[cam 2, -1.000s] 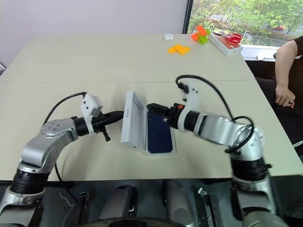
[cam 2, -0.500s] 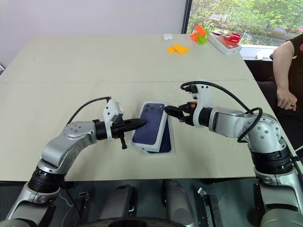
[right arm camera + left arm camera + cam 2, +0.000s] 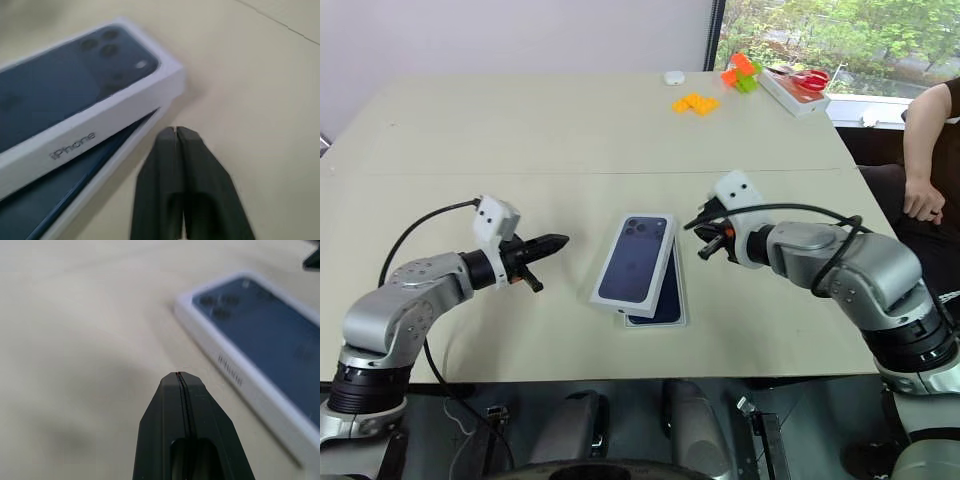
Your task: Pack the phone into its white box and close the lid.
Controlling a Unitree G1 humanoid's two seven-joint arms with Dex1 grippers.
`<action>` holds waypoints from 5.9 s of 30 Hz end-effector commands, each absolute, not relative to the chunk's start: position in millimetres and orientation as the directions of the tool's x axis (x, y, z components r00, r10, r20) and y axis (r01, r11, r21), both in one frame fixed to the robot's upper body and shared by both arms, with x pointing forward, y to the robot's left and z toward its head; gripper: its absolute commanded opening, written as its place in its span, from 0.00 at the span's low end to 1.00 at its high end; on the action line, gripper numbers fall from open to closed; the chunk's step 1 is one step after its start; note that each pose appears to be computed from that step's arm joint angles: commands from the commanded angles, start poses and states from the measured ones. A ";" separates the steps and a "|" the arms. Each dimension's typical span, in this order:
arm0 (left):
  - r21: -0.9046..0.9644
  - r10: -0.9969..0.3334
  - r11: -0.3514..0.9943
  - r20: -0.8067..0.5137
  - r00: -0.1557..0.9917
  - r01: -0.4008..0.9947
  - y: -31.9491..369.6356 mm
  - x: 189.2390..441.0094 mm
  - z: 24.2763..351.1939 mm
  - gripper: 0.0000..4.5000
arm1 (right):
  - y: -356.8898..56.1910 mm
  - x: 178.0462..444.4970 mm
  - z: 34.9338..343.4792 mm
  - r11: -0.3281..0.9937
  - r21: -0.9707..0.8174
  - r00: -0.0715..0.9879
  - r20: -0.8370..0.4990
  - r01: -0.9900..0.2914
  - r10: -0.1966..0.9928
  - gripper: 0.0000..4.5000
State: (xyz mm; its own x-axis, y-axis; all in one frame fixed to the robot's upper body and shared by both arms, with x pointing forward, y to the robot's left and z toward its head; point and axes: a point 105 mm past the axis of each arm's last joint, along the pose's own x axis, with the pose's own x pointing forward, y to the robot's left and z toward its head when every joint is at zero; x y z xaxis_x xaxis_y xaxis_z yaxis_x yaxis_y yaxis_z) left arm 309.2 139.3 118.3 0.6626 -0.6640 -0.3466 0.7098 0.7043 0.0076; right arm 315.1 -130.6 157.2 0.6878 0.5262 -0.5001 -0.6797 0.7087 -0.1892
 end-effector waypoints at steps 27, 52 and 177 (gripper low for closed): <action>-0.019 -0.834 0.476 -0.326 0.445 0.879 72.8 279.0 123.2 0.00 | -99.6 292.9 151.9 0.571 -0.230 0.597 -0.511 -0.788 0.618 0.02; -0.017 -0.843 0.444 -0.346 0.411 0.896 68.3 271.3 119.0 0.00 | -109.2 290.8 136.7 0.585 -0.218 0.593 -0.551 -0.781 0.587 0.02; -0.114 -0.829 0.556 -0.146 0.539 0.824 80.3 299.3 160.9 0.00 | -157.8 275.2 173.0 0.544 -0.292 0.615 -0.455 -0.786 0.644 0.02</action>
